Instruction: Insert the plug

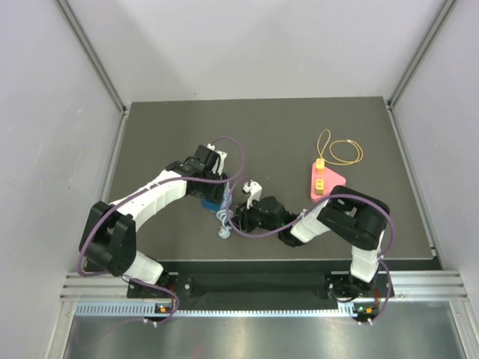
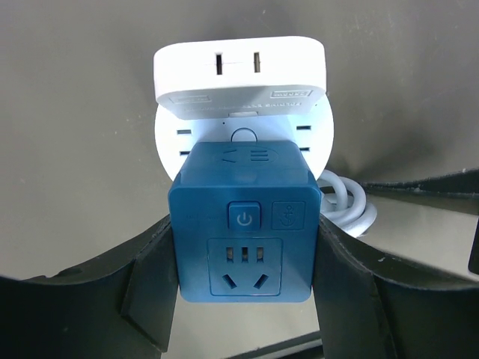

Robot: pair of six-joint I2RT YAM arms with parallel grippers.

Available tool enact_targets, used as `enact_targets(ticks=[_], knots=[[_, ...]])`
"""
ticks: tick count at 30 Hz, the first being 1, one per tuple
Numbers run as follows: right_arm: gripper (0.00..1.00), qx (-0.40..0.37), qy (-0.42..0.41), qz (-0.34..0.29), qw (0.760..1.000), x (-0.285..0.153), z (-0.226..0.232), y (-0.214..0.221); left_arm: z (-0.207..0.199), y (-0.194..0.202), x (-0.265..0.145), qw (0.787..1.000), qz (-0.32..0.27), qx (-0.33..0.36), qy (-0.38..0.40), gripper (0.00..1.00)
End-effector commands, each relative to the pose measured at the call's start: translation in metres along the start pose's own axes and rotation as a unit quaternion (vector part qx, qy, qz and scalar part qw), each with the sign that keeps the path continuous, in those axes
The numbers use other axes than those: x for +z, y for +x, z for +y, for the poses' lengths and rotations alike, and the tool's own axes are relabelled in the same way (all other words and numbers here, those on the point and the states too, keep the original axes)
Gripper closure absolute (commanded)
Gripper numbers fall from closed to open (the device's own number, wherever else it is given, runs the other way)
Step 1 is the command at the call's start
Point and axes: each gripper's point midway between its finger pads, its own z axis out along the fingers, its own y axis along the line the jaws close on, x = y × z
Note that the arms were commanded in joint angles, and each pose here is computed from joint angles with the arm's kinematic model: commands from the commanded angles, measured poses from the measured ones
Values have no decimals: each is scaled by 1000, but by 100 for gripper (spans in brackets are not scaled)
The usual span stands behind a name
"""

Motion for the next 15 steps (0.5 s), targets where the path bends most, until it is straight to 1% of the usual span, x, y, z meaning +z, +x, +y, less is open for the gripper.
enact_targets(ticks=[1,2,3,5,6,8,9,10,11,12,13,14,15], knots=[[55,-4,-25,-20,999,2,15,-22,5,6,-9,1000,26,1,-17,58],[51,-5,-27,-22,999,1,17,-26,4,-3,-13,1000,18,1,-16,50],[42,-4,-25,-20,999,1,17,-27,2,-5,-14,1000,20,-2,-12,47],[34,-8,-24,-27,999,-1,19,-34,-4,-13,-19,1000,13,-2,0,36],[28,-8,-23,-28,999,-3,19,-36,-5,-16,-22,1000,8,-2,5,31],[18,-7,-17,-34,999,-8,20,-43,-6,-22,-26,1000,-2,1,6,29],[5,-7,-16,-32,999,-10,21,-43,-6,-25,-28,1000,-6,2,7,28],[0,-7,-8,-23,1000,-13,19,-41,-7,-29,-31,1000,-11,3,8,28],[0,-8,-7,-29,1000,-18,21,-48,-7,-31,-32,1000,-13,5,8,27],[0,-8,-3,-26,1000,-20,21,-49,-7,-33,-33,1000,-15,6,8,8],[0,-7,10,-17,1000,-23,16,-45,-7,-36,-34,1000,-18,7,8,2],[0,-8,10,-27,1000,-28,20,-55,-7,-37,-35,1000,-18,10,8,2],[0,-8,13,-28,999,-32,19,-55,-6,-34,-35,1000,-10,14,6,2]])
